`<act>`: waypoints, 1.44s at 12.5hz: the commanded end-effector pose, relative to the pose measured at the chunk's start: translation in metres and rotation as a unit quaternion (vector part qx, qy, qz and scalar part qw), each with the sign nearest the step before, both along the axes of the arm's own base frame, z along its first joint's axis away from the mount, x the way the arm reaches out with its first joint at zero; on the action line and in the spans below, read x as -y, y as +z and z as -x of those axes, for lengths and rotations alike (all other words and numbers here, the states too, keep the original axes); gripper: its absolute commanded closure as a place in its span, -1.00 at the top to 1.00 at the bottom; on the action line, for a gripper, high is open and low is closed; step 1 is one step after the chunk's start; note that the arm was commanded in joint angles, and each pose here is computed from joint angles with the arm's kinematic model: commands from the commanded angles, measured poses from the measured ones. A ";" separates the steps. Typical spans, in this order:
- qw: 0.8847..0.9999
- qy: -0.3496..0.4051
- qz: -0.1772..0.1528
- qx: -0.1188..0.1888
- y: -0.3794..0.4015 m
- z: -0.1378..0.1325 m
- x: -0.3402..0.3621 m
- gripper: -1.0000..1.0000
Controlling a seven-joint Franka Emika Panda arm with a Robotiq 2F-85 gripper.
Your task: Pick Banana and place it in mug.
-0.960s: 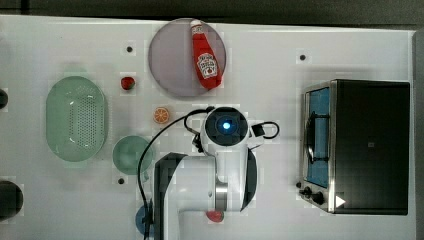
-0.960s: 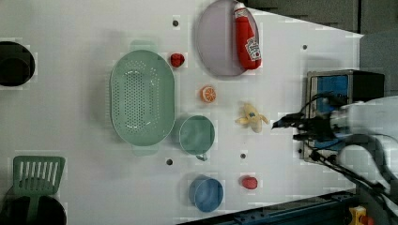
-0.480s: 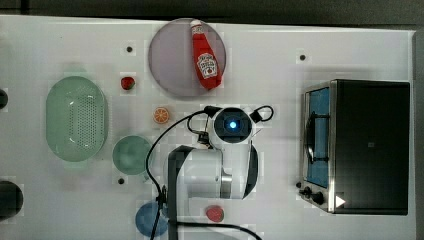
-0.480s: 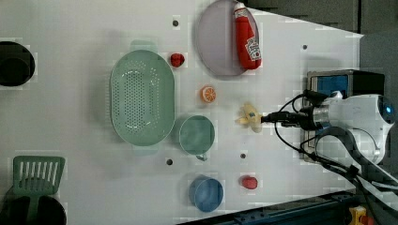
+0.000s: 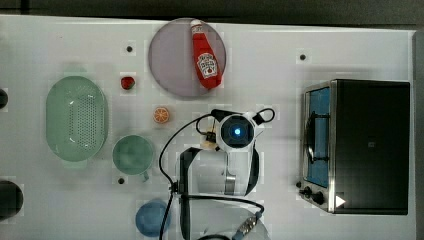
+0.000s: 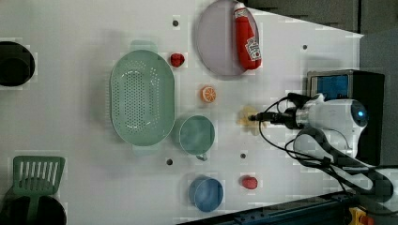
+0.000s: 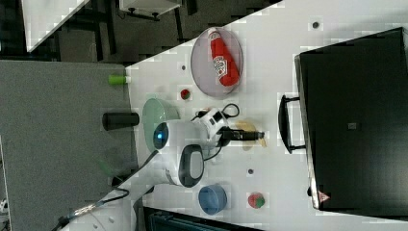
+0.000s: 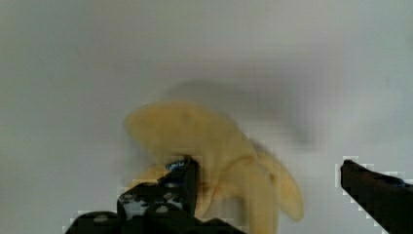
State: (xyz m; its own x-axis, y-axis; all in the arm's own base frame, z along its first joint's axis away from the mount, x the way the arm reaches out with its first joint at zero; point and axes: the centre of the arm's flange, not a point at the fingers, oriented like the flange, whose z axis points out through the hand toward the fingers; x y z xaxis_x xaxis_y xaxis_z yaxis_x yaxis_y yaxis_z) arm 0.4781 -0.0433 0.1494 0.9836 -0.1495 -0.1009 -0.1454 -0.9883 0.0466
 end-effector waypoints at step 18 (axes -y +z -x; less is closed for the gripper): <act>0.999 0.012 -0.010 0.047 0.190 -0.012 0.007 -0.38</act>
